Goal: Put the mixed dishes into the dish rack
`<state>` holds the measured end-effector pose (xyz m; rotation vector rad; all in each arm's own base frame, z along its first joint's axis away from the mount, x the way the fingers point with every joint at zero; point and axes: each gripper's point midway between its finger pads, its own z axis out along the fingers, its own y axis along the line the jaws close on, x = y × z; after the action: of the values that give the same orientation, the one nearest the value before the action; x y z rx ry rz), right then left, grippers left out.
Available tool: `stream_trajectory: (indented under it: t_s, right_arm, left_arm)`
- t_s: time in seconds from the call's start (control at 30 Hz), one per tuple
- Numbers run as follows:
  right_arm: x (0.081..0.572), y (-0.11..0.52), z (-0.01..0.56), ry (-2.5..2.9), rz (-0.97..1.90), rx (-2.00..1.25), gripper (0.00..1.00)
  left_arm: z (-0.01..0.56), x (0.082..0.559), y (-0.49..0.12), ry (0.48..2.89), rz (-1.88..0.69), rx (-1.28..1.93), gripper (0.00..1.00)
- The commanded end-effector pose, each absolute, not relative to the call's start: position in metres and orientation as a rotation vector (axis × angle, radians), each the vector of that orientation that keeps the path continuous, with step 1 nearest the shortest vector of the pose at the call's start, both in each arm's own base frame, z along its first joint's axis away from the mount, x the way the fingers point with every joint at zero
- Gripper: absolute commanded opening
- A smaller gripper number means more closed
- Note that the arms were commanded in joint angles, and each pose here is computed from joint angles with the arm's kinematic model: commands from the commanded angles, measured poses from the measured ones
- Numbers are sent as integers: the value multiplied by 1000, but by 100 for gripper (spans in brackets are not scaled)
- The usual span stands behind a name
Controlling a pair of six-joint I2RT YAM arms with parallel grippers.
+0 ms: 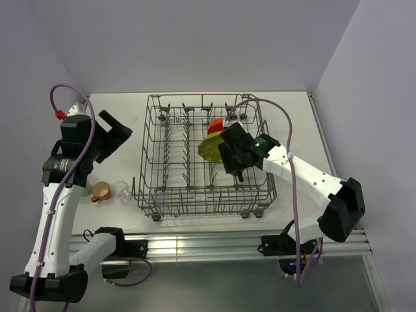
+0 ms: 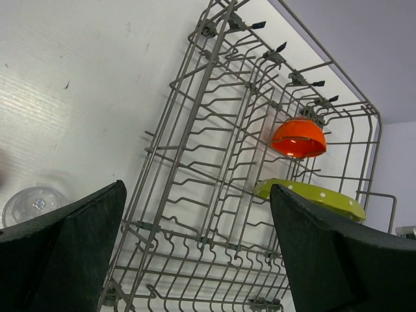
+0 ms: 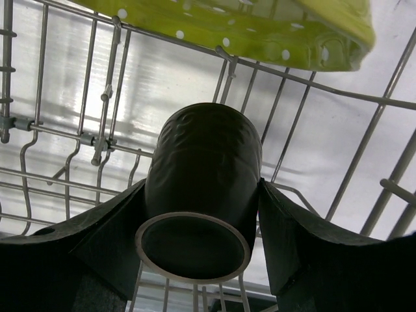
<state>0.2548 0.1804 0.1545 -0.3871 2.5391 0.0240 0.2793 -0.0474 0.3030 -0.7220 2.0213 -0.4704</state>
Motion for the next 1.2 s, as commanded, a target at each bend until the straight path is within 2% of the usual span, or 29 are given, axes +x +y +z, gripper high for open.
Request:
stream_trajectory:
  t_s: [0.0,0.3,0.4,0.5,0.57,0.7,0.8,1.17]
  right_arm:
    - [270,190,159,2478,47,-342,0]
    - [275,190,123,2552,-44,-349,0]
    - [275,189,114,2572,-68,-345,10]
    - [276,188,110,2575,-80,-343,27]
    - [276,187,108,2576,-92,-340,32]
    - [276,184,109,2569,-96,-332,58]
    - [276,185,118,2543,-76,-326,69]
    - [268,193,173,2420,108,-306,75]
  left_arm:
    - [301,278,-42,2017,-439,-711,99]
    - [277,272,-29,2057,-335,-778,99]
    - [268,269,-24,2077,-293,-796,99]
    - [256,266,-23,2108,-274,-819,99]
    - [243,263,-19,2139,-234,-847,99]
    - [222,255,-18,2211,-197,-893,99]
    - [205,247,-17,2276,-157,-925,99]
    - [137,211,-20,2410,-106,-1130,99]
